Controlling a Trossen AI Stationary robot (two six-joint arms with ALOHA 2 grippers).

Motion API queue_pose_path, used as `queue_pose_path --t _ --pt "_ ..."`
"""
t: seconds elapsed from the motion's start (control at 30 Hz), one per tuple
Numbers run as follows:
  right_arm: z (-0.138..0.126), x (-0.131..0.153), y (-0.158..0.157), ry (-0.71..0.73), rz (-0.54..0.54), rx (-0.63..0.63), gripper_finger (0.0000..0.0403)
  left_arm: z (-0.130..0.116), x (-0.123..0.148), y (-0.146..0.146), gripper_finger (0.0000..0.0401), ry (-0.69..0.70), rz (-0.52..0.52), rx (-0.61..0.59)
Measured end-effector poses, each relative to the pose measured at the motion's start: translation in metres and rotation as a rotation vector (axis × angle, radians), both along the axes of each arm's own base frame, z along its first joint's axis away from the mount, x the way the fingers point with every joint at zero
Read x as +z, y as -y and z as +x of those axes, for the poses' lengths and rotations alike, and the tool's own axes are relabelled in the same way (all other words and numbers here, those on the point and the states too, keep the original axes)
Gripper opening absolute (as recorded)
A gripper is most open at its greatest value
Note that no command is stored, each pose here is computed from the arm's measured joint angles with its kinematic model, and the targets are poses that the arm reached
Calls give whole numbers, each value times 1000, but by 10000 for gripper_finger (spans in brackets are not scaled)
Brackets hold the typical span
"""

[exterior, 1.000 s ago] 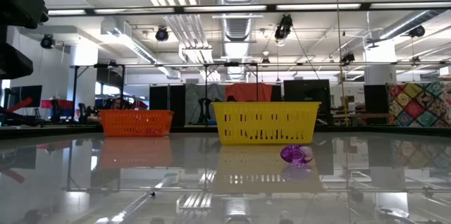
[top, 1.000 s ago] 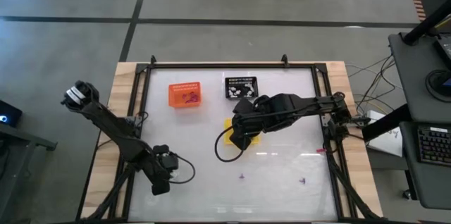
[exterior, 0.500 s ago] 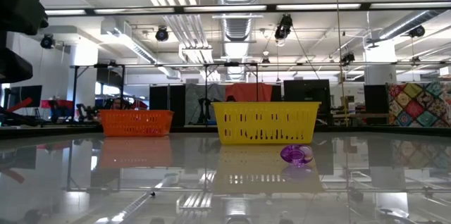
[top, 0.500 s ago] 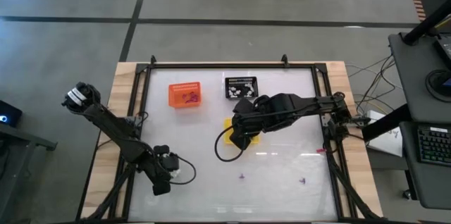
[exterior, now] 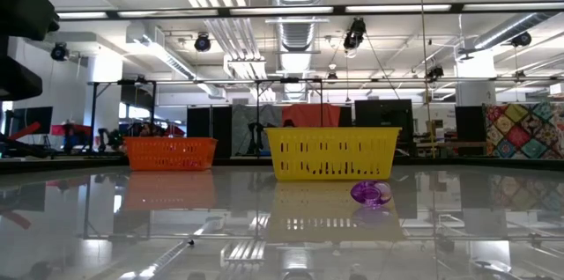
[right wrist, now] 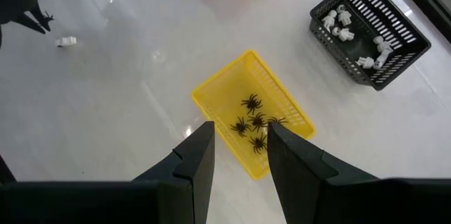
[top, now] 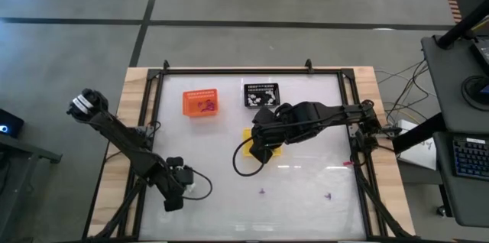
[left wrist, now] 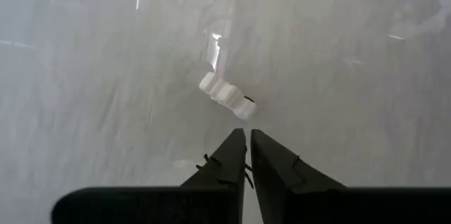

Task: Sort Halloween decoration
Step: Put the black spider toy into the yellow bin

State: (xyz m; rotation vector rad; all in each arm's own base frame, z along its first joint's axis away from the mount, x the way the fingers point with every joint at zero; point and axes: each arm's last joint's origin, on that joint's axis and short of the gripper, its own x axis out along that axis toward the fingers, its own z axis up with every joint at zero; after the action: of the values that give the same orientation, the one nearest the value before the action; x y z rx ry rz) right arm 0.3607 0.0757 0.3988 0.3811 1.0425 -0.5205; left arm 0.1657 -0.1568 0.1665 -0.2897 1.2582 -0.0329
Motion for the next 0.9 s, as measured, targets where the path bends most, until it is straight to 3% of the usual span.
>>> queue_pose_path --t 0.33,0.8,0.9 --pt "0 0 0 -8 -14 31 121 11 14 -19 0 72 -15 41" --pt "0 0 3 2 -66 -3 121 51 51 -98 0 418 74 101" --pt "0 1 4 23 -85 -60 121 61 60 -118 0 521 93 113"
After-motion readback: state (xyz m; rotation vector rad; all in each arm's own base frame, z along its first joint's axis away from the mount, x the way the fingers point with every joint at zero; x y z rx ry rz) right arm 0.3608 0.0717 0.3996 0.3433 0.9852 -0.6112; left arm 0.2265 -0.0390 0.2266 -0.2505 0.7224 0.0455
